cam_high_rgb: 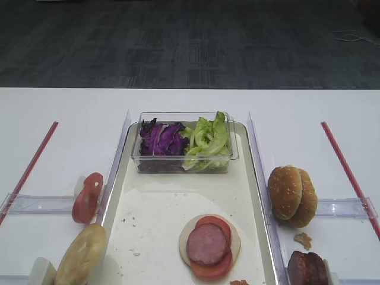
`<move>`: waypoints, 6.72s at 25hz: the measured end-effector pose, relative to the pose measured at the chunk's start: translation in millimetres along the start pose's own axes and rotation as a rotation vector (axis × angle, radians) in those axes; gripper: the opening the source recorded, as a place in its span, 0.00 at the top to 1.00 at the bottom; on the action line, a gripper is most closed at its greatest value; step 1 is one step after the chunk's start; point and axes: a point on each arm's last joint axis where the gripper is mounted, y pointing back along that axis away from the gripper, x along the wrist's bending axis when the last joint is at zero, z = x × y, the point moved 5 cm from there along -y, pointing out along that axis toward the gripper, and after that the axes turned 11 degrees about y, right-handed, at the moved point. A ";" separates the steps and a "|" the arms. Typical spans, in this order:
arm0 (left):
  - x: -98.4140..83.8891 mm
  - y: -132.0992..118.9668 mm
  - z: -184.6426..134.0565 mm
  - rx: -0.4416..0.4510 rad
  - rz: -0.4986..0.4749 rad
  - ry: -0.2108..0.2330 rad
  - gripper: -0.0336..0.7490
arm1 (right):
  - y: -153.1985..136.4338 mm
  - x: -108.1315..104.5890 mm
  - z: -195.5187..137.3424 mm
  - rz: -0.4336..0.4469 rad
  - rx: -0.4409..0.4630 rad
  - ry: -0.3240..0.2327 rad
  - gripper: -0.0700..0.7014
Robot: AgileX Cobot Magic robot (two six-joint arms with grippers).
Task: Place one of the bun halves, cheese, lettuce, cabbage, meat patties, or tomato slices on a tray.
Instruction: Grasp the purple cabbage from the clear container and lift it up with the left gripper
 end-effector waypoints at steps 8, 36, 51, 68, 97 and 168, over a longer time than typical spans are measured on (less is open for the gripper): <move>0.0 0.0 0.0 0.000 0.000 0.000 0.42 | 0.0 0.0 0.0 0.000 0.000 0.000 0.27; 0.0 0.0 0.0 0.000 0.000 -0.002 0.42 | 0.0 0.0 0.0 0.000 0.000 0.000 0.28; 0.0 0.0 0.0 0.000 0.000 -0.002 0.42 | 0.0 0.0 0.0 0.000 0.000 0.000 0.29; -1.5 -7.9 2.1 0.069 0.011 -0.001 0.42 | 0.0 0.0 0.0 0.000 0.000 -0.007 0.30; -7.6 -48.6 9.1 0.453 0.088 0.033 0.42 | 0.0 0.0 0.0 0.000 0.000 0.000 0.30; -35.4 -197.3 114.6 0.787 0.142 -0.051 0.42 | 0.0 0.0 0.0 0.000 0.000 0.000 0.30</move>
